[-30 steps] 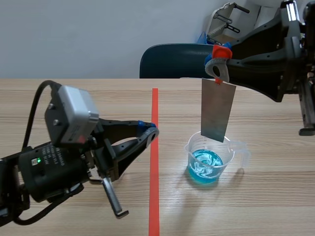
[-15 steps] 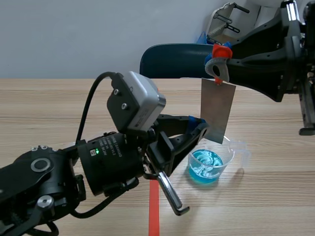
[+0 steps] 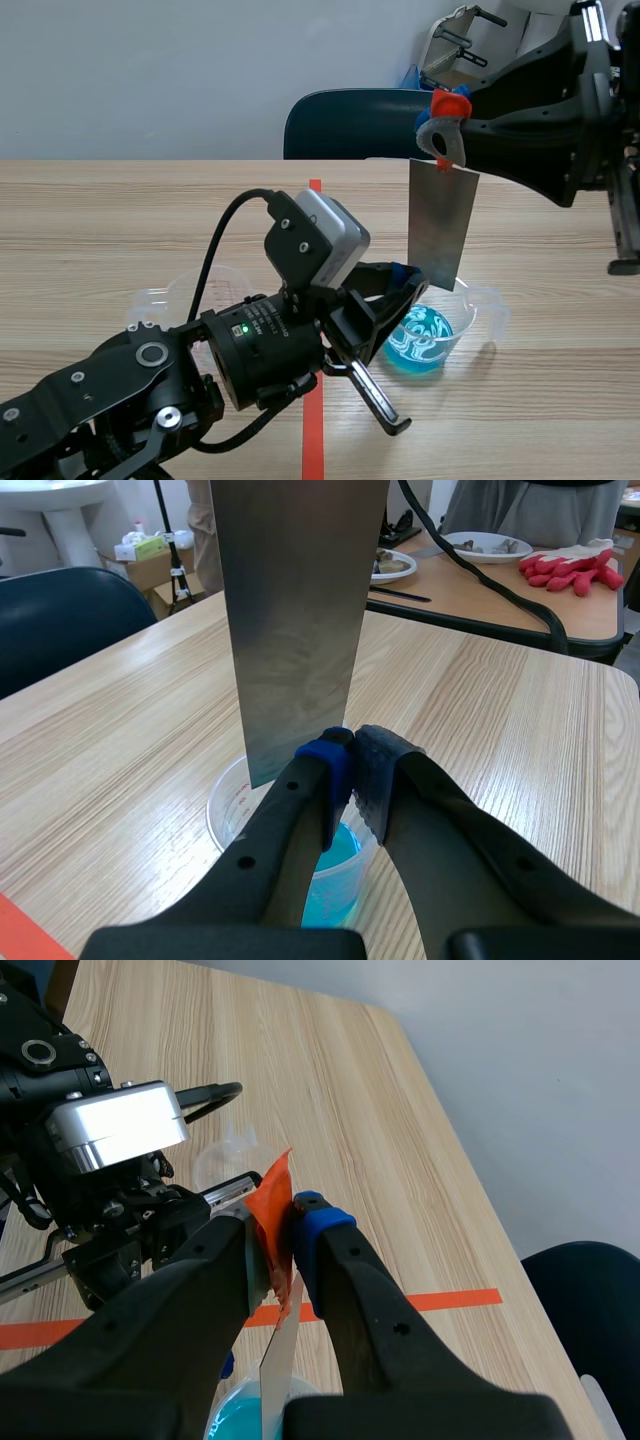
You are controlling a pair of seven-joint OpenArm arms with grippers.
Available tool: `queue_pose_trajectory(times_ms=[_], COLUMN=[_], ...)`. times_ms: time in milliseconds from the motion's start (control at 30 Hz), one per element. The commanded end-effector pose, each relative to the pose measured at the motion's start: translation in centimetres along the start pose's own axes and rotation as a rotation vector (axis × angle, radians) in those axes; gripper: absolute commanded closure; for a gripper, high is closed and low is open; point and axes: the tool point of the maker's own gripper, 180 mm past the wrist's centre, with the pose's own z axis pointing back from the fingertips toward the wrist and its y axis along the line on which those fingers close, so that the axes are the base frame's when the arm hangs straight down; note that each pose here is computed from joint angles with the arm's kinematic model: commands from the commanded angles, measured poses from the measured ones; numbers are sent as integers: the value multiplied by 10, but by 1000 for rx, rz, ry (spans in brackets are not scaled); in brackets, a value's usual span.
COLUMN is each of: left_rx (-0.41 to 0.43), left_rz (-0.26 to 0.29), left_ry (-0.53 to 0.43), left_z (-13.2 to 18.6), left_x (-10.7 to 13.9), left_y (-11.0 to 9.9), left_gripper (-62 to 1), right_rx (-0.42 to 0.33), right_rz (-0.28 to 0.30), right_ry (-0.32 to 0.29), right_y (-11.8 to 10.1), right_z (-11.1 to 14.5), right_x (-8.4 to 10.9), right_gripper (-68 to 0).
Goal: Do the redox reaction experiment
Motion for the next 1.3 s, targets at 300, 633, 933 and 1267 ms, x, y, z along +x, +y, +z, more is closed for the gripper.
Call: queue_pose_trajectory(times_ms=[300,633,933,1267], left_rx=[38,38,41,69], left_rz=[30,28,12,-64], left_ry=[-87,-81,-67,-38], left_z=[-12,-11,1,53], left_x=[24,23,16,17], left_y=[2,2,7,27], left_gripper=[-21,-21,-21,-22], right_rx=[-5,-5,-5,-5], right_rz=[33,33,33,33], right_ry=[-29,-29,-32,-33], right_y=[-7,-7,-7,-7], right_z=[3,3,2,2], right_x=[14,14,15,15], right_gripper=[-6,-6,-6,-6])
